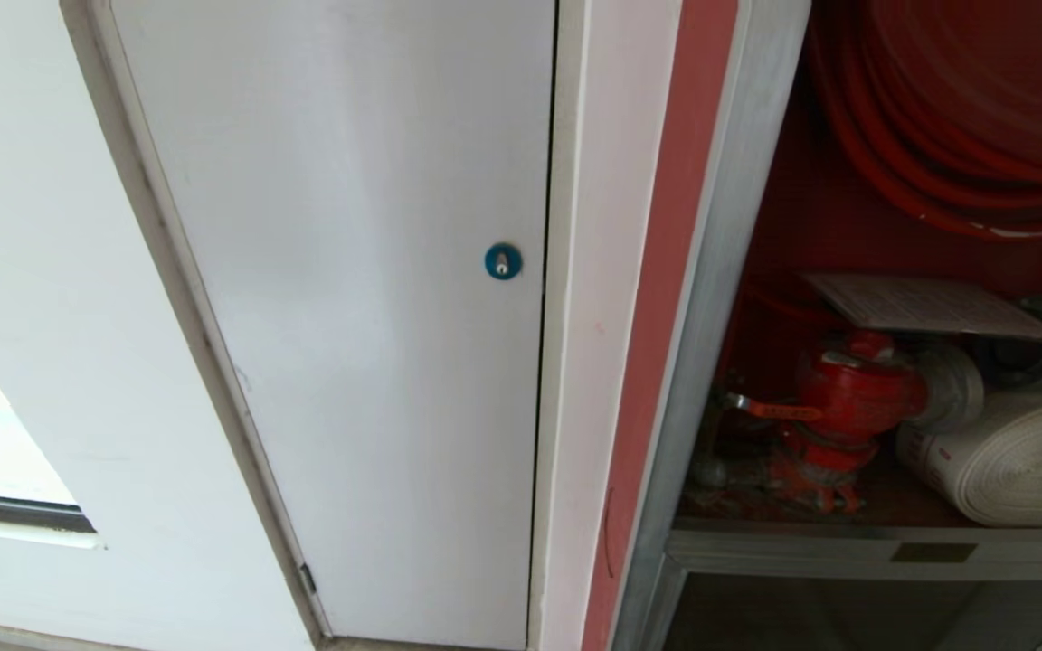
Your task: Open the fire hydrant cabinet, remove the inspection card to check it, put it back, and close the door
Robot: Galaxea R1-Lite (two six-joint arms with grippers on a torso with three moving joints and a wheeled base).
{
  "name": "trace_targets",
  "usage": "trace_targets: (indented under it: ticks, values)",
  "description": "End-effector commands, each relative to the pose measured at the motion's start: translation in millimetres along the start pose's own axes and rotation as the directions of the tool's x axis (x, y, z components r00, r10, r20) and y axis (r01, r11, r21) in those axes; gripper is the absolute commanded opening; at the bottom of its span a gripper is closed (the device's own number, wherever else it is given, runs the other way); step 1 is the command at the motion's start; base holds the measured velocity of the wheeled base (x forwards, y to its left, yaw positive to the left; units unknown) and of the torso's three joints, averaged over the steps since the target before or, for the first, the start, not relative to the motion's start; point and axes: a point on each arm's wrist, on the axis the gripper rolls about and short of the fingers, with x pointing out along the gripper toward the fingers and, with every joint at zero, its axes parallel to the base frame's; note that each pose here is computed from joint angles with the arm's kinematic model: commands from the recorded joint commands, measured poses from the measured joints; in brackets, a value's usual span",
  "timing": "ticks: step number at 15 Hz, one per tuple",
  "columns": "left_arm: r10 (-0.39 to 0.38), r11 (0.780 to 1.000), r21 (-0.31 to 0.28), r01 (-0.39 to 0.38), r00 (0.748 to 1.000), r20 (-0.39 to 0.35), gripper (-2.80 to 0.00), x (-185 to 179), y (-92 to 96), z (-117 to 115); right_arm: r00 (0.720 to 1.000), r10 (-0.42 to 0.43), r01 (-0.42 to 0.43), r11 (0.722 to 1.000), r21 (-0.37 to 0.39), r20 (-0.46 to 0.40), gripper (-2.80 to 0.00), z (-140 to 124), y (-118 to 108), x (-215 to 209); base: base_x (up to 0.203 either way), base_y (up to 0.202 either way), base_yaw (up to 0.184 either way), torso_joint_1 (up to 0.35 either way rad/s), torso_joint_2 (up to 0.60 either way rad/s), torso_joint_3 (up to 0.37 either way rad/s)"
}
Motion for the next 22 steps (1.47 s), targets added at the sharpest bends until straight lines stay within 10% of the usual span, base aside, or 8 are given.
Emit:
trace_targets:
  ticks: [1, 22]
  values:
    - [0.0, 1.0, 0.0, 0.0, 1.0, -0.006, -2.8, 0.5, 0.0, -1.6, 1.0, 0.0, 0.0, 1.0, 0.0, -0.004, -2.8, -0.8, 0.0, 0.3, 0.0, 0.0, 0.0, 0.0, 0.0, 0.0]
    - [0.0, 1.0, 0.0, 0.0, 1.0, -0.006, -2.8, 0.5, 0.0, -1.6, 1.0, 0.003, -0.003, 1.0, 0.004, -0.006, -2.8, -0.7, 0.0, 0.2, 0.0, 0.0, 0.0, 0.0, 0.0, 0.0]
